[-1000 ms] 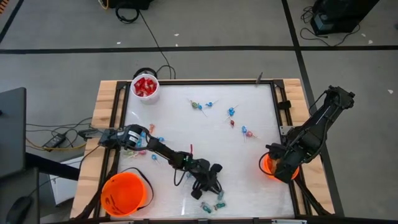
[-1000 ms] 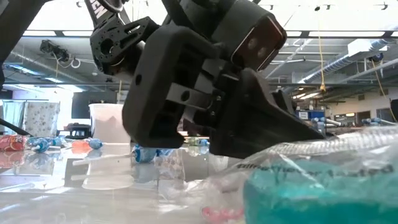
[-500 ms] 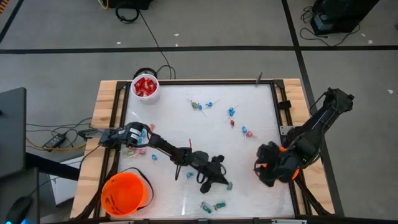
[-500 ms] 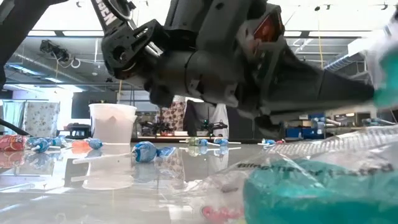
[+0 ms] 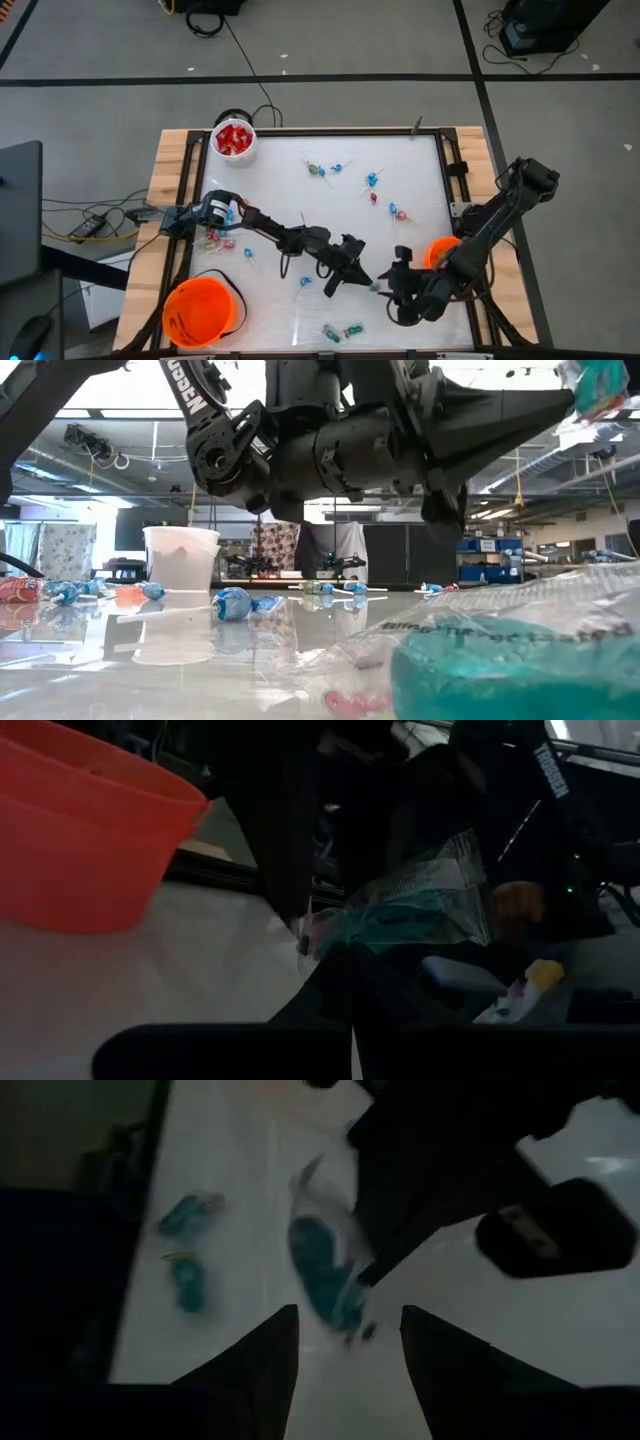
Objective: Sort candy by brand, put in halloween buckets
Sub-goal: Put the blue candy into the right orange bucket
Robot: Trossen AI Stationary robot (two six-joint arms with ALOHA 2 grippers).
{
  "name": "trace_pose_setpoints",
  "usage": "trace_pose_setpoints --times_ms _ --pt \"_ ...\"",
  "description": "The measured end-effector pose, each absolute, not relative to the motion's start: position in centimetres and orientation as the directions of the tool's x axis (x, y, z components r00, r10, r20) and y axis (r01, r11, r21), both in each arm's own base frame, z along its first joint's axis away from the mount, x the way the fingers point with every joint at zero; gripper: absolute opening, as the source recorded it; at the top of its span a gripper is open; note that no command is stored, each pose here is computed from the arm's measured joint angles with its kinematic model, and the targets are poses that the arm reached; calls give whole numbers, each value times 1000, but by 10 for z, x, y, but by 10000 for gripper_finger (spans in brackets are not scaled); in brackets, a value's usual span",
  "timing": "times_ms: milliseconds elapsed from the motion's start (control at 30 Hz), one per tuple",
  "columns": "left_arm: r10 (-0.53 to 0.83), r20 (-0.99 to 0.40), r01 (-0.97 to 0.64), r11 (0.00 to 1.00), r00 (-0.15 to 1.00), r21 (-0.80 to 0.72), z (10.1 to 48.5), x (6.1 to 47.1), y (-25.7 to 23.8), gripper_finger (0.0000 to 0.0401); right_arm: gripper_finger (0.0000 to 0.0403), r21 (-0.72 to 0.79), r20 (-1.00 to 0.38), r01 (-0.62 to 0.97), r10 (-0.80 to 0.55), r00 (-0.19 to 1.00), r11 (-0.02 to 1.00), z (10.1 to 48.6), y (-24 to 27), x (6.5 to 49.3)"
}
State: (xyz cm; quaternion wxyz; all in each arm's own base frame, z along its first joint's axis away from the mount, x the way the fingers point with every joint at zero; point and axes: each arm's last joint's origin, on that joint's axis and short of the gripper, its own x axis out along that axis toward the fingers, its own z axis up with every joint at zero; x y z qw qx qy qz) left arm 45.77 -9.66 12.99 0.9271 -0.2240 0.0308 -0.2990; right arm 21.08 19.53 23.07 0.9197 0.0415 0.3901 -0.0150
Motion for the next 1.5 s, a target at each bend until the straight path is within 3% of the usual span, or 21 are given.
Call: trace_pose_setpoints --times_ms 200,433,733,900,1100,1300,1433,1500 --pt "-565 72 530 714 822 -457 129 458 -95 1 161 46 -670 89 -36 741 995 236 194 213" --pt "-559 43 482 669 828 -566 127 459 -89 20 16 91 -644 42 27 765 995 246 194 212" --pt "-658 46 568 611 752 -551 127 457 -92 96 5 176 -697 36 98 711 984 252 187 208" --pt "-679 45 624 644 733 -444 127 456 -95 128 5 283 -803 91 184 566 955 275 176 191" --pt "-711 45 688 660 702 -303 127 452 -113 133 5 375 -897 194 302 324 906 306 164 160" --pt "-717 45 704 667 695 -243 127 450 -120 133 7 190 -982 414 177 70 890 312 147 127" --pt "-714 45 710 683 698 -174 127 449 -126 133 12 24 -1000 493 13 26 869 302 142 116" --pt "-701 45 700 702 712 -134 127 448 -130 133 24 10 -999 499 -12 41 867 297 144 117"
